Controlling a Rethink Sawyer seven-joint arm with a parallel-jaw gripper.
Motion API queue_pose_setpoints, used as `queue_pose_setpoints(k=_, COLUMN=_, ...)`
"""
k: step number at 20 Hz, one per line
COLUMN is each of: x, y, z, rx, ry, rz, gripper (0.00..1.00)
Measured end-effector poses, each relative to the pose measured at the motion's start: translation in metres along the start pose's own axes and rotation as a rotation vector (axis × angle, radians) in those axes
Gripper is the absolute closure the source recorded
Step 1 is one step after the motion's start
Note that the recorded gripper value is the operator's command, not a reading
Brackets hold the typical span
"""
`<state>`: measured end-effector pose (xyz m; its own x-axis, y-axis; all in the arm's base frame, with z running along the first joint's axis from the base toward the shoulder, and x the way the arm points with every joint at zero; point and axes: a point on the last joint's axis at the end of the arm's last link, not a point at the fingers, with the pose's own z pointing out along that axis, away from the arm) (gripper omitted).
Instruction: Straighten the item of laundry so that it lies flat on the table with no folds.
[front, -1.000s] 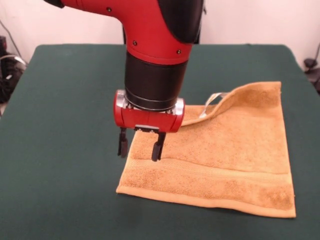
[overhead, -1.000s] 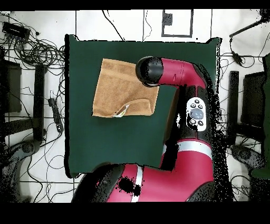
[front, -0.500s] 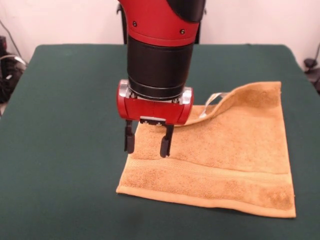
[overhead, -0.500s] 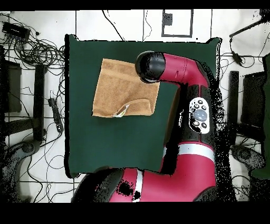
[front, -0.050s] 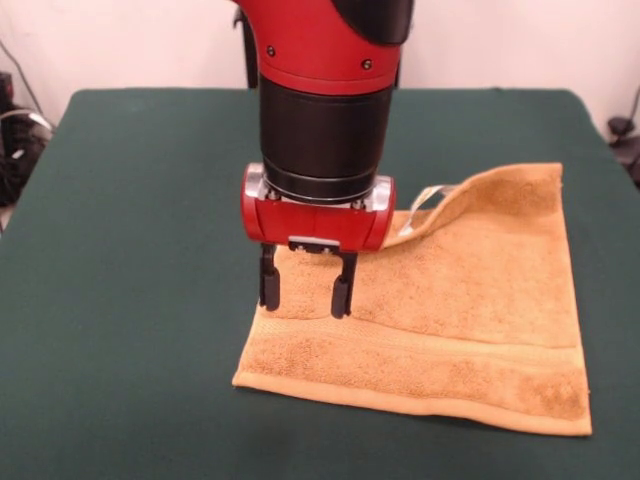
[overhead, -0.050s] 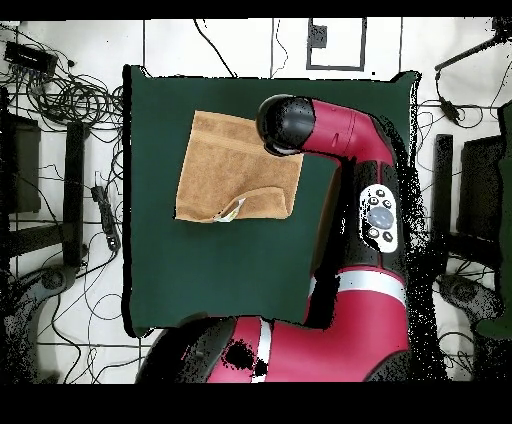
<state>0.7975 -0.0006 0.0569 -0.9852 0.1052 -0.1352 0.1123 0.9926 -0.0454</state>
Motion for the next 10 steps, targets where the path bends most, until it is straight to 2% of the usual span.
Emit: queue_pose_setpoints(k=10, x=0.0003, y=0.0012, z=0.0035, rx=-0.016, ry=0.007, rz=0.018, gripper=0.00)
